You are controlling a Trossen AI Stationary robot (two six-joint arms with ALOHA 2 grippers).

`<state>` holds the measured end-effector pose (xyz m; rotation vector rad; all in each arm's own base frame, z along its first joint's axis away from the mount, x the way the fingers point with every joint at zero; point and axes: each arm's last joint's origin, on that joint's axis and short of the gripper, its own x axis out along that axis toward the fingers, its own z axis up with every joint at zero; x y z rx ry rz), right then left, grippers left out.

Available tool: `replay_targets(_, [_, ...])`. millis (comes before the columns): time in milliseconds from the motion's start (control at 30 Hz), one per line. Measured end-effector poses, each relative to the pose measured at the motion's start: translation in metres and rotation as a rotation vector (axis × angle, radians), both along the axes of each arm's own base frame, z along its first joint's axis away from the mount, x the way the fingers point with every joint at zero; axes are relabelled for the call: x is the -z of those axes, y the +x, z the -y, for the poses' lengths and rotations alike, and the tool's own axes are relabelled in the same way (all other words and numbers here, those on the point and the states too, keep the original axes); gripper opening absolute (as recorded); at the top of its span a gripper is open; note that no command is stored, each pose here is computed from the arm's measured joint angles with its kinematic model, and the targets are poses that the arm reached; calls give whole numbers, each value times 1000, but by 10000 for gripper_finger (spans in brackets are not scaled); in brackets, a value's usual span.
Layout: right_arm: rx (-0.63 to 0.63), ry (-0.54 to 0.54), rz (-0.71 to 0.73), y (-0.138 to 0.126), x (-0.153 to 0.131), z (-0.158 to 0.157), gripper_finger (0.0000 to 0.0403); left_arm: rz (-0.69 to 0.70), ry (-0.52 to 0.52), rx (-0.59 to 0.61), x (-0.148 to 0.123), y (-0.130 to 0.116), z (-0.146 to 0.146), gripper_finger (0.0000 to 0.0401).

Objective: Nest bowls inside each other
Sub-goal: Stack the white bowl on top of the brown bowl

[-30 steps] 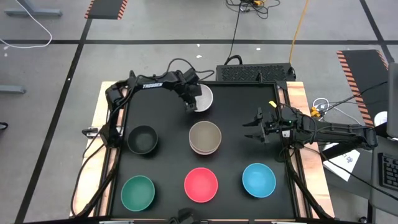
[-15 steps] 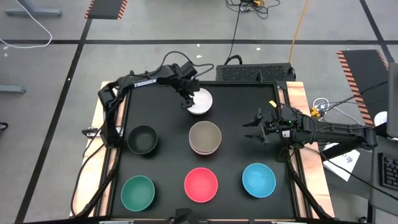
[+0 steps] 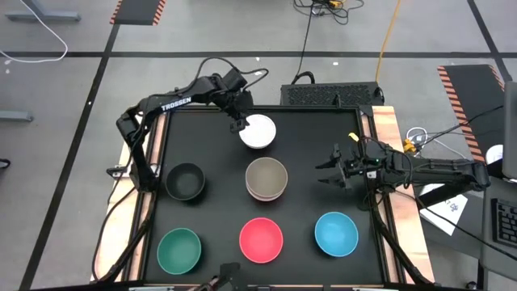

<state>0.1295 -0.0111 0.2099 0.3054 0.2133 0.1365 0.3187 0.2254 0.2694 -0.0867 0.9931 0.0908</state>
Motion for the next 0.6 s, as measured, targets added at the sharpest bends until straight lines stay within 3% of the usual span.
replay_targets(333, [-49,-26,3,0,0,-6,238,-38,-6,-136,10,-20,-32,253])
replay_targets(467, [-51,-35,4,0,0,-6,238,-44,-96,-135,13,-28,-36,253])
replay_targets(600, [-51,-35,4,0,0,-6,238,-60,-114,-108,17,-24,-31,253])
